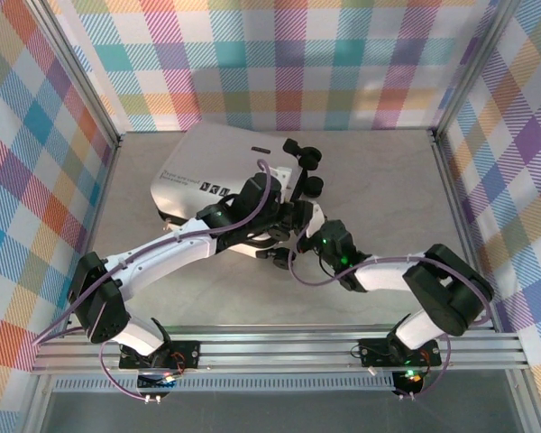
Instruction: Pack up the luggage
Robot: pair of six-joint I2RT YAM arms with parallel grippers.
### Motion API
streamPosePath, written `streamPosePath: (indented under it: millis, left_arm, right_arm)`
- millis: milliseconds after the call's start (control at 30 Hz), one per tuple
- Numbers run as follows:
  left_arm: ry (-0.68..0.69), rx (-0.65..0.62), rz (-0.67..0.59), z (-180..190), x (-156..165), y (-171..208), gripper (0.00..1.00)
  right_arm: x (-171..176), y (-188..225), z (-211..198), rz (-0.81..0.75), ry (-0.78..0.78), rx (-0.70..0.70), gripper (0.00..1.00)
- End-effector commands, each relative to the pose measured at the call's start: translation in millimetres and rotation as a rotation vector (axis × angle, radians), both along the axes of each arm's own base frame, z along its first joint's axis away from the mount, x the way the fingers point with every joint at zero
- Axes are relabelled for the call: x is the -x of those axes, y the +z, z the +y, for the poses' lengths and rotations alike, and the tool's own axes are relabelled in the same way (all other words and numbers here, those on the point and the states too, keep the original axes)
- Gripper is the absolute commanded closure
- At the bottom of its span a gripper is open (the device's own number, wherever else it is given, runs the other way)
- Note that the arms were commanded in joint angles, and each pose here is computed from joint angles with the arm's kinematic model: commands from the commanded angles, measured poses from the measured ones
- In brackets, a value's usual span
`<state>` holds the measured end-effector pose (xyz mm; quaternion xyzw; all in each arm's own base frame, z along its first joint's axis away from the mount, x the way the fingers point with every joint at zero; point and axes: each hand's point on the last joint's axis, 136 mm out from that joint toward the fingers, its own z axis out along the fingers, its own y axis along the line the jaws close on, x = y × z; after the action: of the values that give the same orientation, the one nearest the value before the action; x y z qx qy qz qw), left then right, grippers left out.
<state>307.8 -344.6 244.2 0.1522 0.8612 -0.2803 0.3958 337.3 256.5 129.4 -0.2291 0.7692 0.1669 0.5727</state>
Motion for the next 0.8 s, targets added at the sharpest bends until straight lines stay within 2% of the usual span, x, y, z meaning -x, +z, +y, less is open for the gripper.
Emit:
streamPosePath:
  millis: [0, 100, 167, 333, 567, 767]
  left_arm:
    - [-0.094, -0.256, 0.222, 37, 54, -75, 0.28]
    - [-0.085, -0.255, 0.223, 42, 57, -79, 0.28]
    - [-0.073, -0.254, 0.222, 47, 59, -80, 0.28]
    - [-0.041, -0.239, 0.226, 57, 57, -80, 0.28]
    - [-0.062, -0.161, 0.124, 50, 50, -26, 0.28]
    - [-0.048, -0.114, 0.004, 53, 42, 29, 0.27]
  right_arm:
    - [-79, 23, -86, 0.042, -0.401, -0.142, 1.0]
    - [-97, 21, -104, 0.074, -0.462, -0.156, 1.0]
    - [-97, 20, -105, 0.078, -0.455, -0.148, 1.0]
    - [-69, 14, -86, 0.079, -0.329, -0.162, 1.0]
    - [-16, 3, -47, 0.063, -0.224, -0.112, 1.0]
    - [18, 11, -23, 0.048, -0.148, -0.133, 1.0]
